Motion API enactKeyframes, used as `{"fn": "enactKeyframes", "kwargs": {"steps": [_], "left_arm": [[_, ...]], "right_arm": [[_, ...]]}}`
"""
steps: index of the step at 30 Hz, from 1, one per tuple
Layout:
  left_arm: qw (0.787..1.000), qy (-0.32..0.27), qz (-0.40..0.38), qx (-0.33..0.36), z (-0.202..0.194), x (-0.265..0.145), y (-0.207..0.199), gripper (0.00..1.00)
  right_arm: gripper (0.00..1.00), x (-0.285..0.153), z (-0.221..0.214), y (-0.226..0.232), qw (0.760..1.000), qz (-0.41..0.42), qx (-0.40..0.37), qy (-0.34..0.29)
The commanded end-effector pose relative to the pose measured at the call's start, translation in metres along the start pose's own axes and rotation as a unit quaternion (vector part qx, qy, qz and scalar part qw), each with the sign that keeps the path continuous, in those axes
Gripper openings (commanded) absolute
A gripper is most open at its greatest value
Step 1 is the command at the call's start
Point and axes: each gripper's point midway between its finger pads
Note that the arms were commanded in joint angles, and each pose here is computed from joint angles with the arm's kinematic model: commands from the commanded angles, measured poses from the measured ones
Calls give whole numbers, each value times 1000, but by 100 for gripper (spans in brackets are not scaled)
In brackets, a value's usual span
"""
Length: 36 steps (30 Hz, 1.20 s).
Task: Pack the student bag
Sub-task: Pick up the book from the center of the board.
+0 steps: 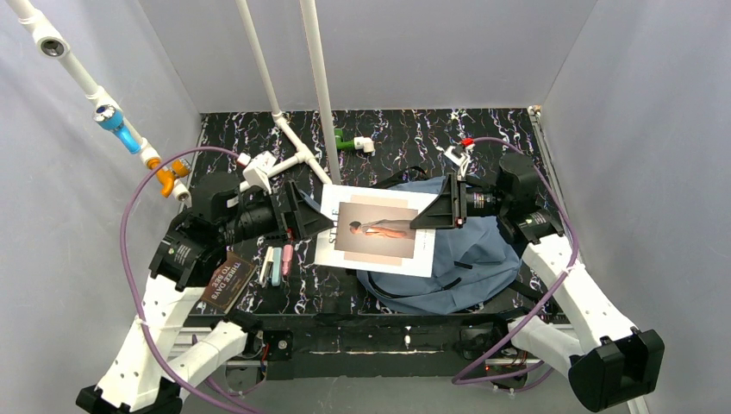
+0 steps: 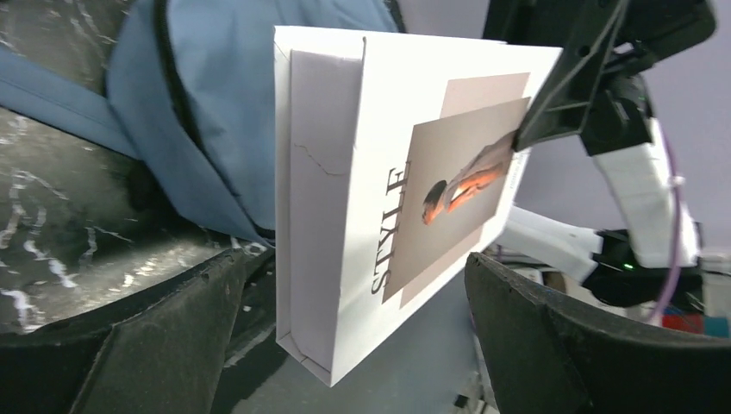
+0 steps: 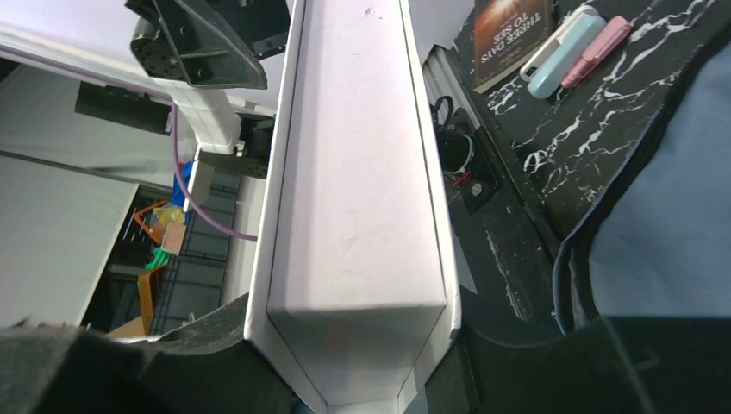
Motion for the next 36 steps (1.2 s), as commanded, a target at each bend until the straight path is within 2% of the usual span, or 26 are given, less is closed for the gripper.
{"fn": "enactKeyframes", "kwargs": {"steps": [1, 5, 12, 17, 23, 29, 36], "left_arm": [[997, 32, -68, -29, -11, -15, -34, 98], [995, 18, -101, -15, -13, -28, -47, 98], [985, 37, -167, -16, -19, -33, -69, 98], [981, 47, -191, 0, -23, -42, -80, 98], [982, 14, -187, 24, -20, -58, -86, 98], [964, 62, -259, -13, -26, -57, -107, 98], [955, 75, -288, -15, -26, -60, -117, 96]], "right_arm": [[26, -9, 16, 51, 996, 48, -79, -9], [26, -11, 20, 64, 994, 55, -98, -14], [25, -11, 24, 89, 989, 84, -122, -11], [24, -14, 23, 107, 985, 99, -143, -4], [23, -17, 25, 123, 981, 106, -163, -7], [23, -18, 31, 131, 979, 112, -172, -8], [23, -14, 36, 122, 980, 106, -165, -15]]}}
Point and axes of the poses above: each gripper's point midway between its finger pads, its own x axis out along the fingers, its own y axis along the line the jaws close on, z = x × y, and after that the axes turned 12 degrees about -x, right-handed
